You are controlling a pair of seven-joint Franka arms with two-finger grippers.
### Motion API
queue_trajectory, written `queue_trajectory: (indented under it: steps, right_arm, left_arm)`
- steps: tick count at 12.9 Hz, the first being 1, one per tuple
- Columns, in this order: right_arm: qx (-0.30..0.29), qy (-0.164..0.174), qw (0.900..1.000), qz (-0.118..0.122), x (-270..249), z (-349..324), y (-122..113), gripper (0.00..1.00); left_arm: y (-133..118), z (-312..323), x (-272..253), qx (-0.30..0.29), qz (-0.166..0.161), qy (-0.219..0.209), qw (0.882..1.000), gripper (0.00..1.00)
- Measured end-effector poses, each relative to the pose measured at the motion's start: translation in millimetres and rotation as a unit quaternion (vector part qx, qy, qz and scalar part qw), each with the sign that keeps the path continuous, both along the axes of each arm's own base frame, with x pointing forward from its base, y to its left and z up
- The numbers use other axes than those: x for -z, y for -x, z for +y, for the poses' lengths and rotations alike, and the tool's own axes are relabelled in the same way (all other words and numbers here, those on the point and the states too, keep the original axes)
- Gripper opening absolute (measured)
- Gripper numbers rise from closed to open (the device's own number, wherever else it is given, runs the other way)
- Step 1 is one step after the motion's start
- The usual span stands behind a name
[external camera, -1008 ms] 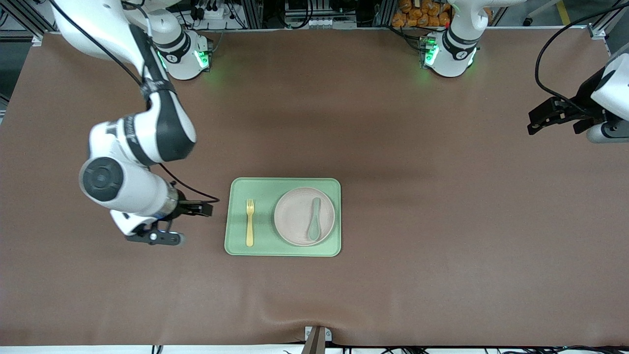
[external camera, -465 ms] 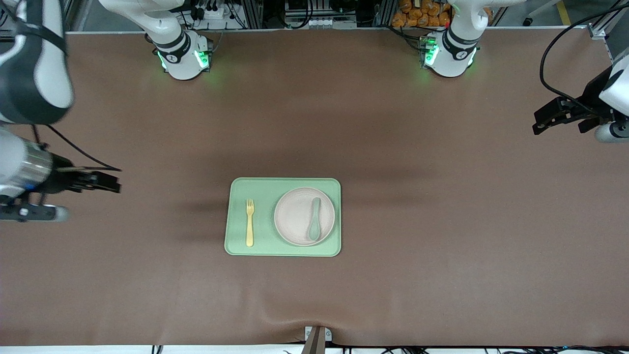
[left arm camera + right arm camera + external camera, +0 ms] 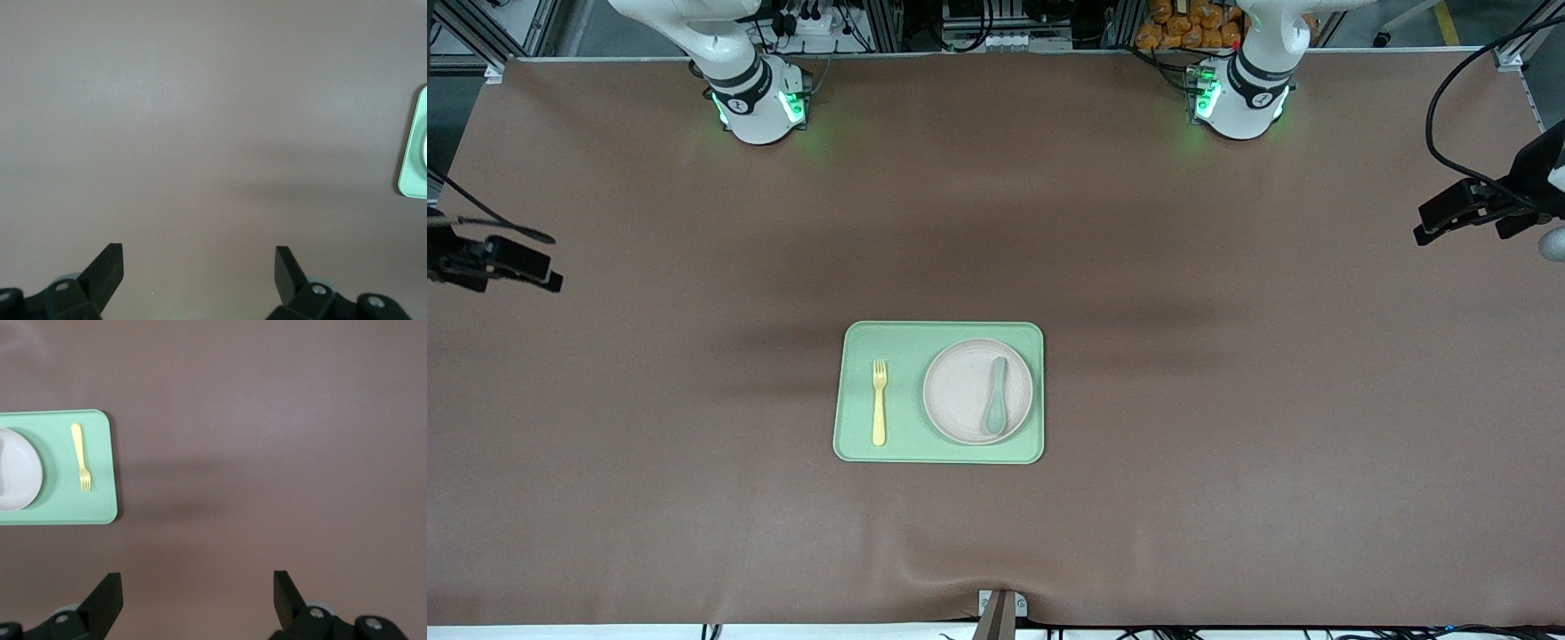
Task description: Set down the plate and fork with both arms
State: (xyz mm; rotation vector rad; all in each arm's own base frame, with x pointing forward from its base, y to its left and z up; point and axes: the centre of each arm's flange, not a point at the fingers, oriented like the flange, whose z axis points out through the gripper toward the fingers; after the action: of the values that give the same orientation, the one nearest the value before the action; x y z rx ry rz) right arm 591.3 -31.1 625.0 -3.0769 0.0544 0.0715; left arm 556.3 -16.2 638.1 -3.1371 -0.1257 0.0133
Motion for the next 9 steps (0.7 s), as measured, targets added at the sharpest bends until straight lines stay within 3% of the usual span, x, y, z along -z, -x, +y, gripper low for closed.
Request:
queue_trajectory:
  steps: [6, 9]
  right_arm:
    - [0.017, -0.006, 1.000, -0.008, -31, -13, 56, 1.00]
    - [0.031, -0.003, 0.999, -0.008, -26, -23, 55, 1.00]
  left_arm:
    - [0, -1, -1, 0.001, -0.001, 0.000, 1.000, 1.00]
    - [0, -1, -1, 0.001, -0.001, 0.000, 1.000, 1.00]
